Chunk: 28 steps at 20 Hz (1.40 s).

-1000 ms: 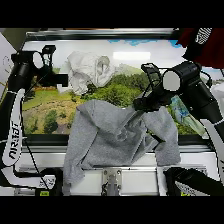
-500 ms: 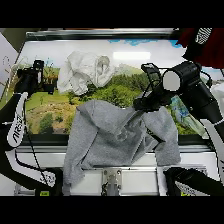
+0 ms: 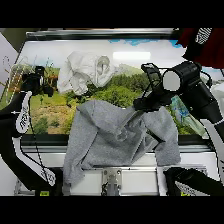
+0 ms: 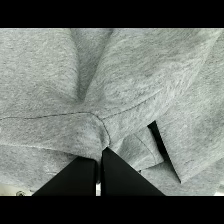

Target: Fold the clothes and pants, and hang the long-sleeved shirts on hangers.

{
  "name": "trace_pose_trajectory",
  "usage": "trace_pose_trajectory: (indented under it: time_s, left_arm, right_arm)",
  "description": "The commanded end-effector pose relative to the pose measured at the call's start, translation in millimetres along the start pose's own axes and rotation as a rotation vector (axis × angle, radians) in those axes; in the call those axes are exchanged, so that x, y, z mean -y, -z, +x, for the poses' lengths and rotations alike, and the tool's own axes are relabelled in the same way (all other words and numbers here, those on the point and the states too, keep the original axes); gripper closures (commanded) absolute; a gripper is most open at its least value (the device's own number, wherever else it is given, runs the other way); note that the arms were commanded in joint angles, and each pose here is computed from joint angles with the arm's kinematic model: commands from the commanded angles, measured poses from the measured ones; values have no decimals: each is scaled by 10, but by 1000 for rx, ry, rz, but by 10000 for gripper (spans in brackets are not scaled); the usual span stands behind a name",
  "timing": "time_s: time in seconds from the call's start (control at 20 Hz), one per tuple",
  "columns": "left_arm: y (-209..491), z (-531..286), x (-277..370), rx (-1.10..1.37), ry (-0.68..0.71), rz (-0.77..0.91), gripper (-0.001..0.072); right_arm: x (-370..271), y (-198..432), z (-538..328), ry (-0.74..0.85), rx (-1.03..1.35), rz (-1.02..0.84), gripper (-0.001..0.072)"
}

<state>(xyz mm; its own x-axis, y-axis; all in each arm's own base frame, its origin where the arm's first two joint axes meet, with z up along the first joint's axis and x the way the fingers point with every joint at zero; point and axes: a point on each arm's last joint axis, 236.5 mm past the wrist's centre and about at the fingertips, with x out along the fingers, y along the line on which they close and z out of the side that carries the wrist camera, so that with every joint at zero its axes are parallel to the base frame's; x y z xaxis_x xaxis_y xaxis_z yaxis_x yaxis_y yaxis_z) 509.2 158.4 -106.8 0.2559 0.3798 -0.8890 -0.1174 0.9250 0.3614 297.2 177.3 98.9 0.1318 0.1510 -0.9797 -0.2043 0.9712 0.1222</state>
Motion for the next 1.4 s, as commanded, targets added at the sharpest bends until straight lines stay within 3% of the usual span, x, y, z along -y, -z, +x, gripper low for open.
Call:
trace_pose_trajectory:
  time_s: [0.0, 0.1, 0.15, 0.2, 0.25, 0.4, 0.45, 0.5, 0.9, 1.35]
  left_arm:
    - [35, 108, 40, -18, 5, 5, 13]
    - [38, 106, 38, -20, 4, 5, 14]
    - [43, 106, 39, -22, 4, 5, 113]
    - [48, 106, 39, -24, 4, 5, 293]
    - [58, 105, 38, -28, 3, 5, 341]
    - [90, 104, 33, -42, 1, 5, 344]
    - [105, 103, 31, -48, 1, 8, 555]
    - [103, 104, 32, -47, 1, 13, 693]
    - [53, -58, -47, -31, -7, 4, 694]
    - [-450, -1669, -250, 242, -20, 11, 694]
  right_arm:
    - [0, 2, 2, 0, -1, 0, 694]
    - [0, 2, 2, 0, -1, 0, 694]
    - [0, 2, 2, 0, -1, 0, 694]
    - [0, 2, 2, 0, -1, 0, 694]
    - [0, 2, 2, 0, -1, 0, 694]
    - [0, 2, 2, 0, -1, 0, 694]
    - [0, 2, 2, 0, -1, 0, 694]
    - [0, 2, 2, 0, -1, 0, 694]
    - [0, 2, 2, 0, -1, 0, 694]
    - [1, 2, 2, 0, -1, 0, 694]
